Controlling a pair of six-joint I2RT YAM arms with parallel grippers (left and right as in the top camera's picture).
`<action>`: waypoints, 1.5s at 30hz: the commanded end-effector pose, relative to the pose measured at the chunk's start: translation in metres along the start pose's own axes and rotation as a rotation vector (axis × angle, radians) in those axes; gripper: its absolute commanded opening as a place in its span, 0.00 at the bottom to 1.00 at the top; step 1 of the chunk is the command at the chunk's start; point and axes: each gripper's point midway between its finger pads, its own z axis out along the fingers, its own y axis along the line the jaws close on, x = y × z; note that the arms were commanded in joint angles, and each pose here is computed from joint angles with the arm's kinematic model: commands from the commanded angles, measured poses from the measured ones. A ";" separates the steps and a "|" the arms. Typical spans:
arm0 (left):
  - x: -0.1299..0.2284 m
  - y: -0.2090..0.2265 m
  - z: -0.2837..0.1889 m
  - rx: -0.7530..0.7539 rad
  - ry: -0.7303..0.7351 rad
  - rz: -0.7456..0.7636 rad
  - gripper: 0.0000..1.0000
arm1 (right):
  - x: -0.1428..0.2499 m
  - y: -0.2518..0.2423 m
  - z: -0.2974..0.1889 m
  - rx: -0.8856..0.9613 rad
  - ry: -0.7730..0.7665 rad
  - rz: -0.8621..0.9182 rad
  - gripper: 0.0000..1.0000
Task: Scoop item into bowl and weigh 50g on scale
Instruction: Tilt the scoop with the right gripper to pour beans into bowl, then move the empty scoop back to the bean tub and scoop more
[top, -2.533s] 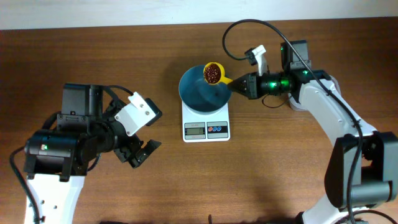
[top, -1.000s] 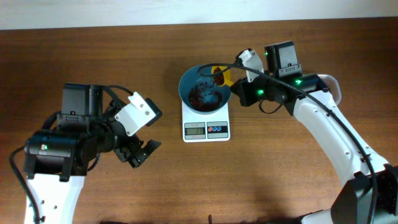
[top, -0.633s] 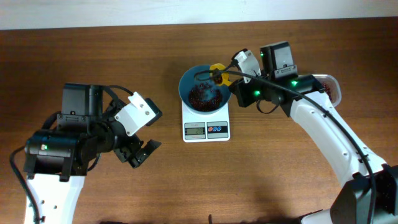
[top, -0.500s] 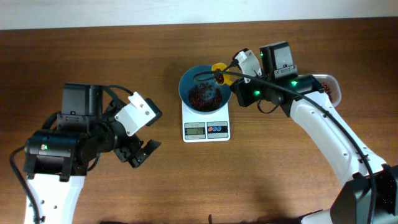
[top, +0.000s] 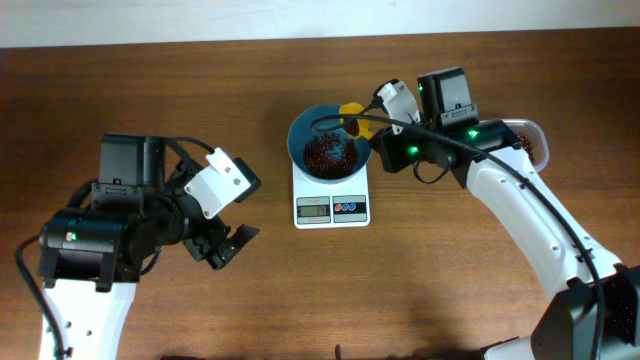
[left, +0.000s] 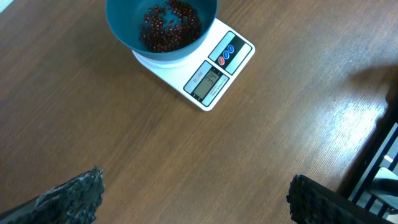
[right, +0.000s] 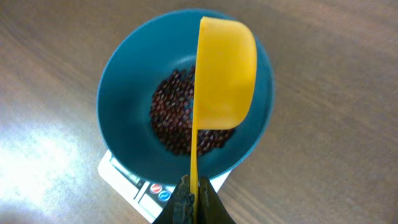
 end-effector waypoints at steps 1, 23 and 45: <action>-0.006 0.001 -0.004 0.000 -0.023 -0.010 0.99 | 0.001 0.005 -0.004 0.009 0.011 -0.009 0.04; -0.006 0.001 -0.004 0.000 -0.023 -0.010 0.99 | -0.010 0.021 -0.009 -0.007 -0.002 -0.074 0.04; -0.006 0.001 -0.004 0.000 -0.023 -0.010 0.99 | -0.018 0.010 0.001 0.105 0.015 -0.110 0.04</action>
